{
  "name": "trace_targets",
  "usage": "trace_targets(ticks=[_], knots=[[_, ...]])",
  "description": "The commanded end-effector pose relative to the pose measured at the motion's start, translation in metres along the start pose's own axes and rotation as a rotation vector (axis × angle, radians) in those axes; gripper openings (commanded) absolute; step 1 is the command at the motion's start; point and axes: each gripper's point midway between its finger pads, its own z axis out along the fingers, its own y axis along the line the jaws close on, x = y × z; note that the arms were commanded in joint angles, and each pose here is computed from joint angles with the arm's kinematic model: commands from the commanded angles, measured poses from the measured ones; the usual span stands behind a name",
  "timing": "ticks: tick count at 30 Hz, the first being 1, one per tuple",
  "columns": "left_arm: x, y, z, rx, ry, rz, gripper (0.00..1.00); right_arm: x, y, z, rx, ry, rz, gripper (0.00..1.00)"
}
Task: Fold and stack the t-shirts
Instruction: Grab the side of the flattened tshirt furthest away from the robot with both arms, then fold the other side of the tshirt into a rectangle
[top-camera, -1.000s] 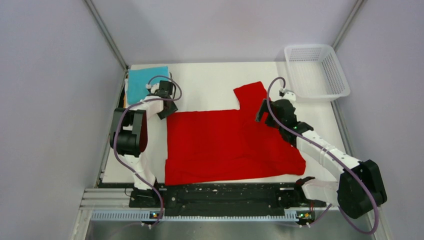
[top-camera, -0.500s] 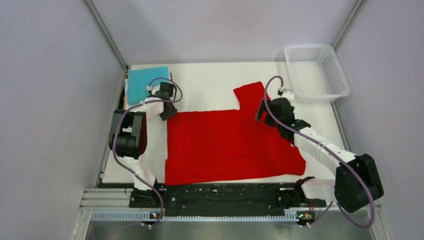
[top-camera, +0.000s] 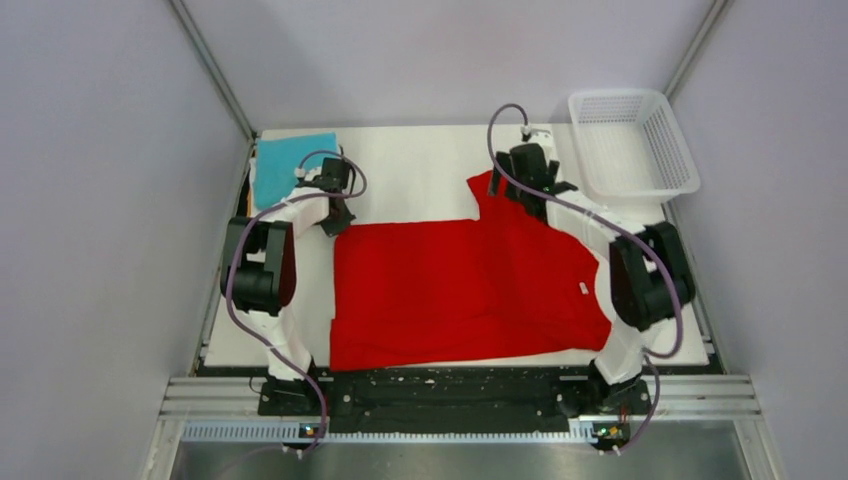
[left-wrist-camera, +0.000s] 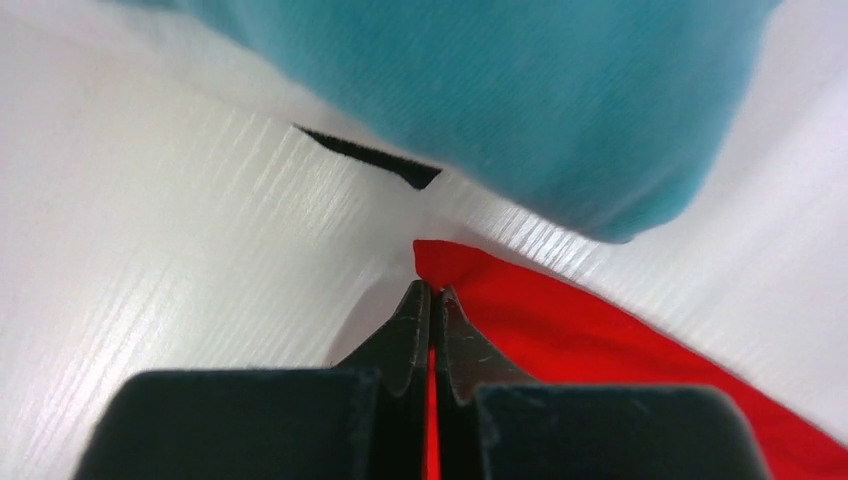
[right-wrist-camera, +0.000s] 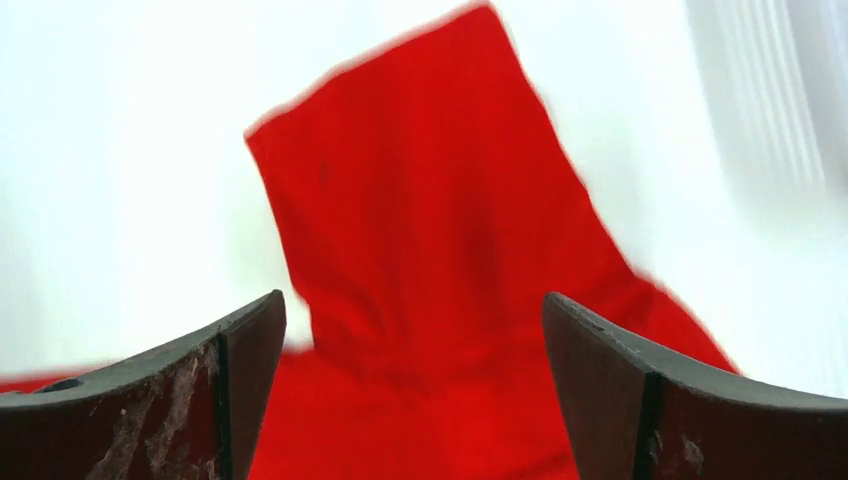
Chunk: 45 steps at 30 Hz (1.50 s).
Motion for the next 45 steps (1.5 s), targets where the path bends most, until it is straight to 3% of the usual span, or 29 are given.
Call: trace_targets(ticks=[1,14,24,29,33,37,45], knots=[[-0.025,-0.008,-0.007,-0.007,-0.06,0.001,0.0,-0.047,0.014,0.052,0.06,-0.074,-0.081,0.96],[-0.041,-0.021,-0.003,-0.011,-0.056,0.011,0.0,-0.067,0.037,0.179,0.118,-0.048,-0.158,0.83],[-0.04,-0.016,-0.01,-0.014,-0.059,0.002,0.0,-0.01,0.009,0.17,0.186,0.073,-0.155,0.73],[-0.039,-0.017,-0.011,-0.005,-0.054,-0.001,0.0,0.0,0.003,0.164,0.19,0.071,-0.113,0.56],[-0.038,-0.019,-0.013,0.008,-0.048,-0.002,0.0,-0.001,0.006,0.168,0.179,0.044,-0.063,0.29],[-0.042,-0.022,-0.016,0.021,-0.053,-0.002,0.0,-0.028,0.016,0.165,0.152,-0.032,-0.035,0.0],[-0.036,-0.023,-0.037,0.081,-0.054,-0.009,0.0,-0.066,0.013,0.091,0.067,-0.174,-0.006,0.0]])
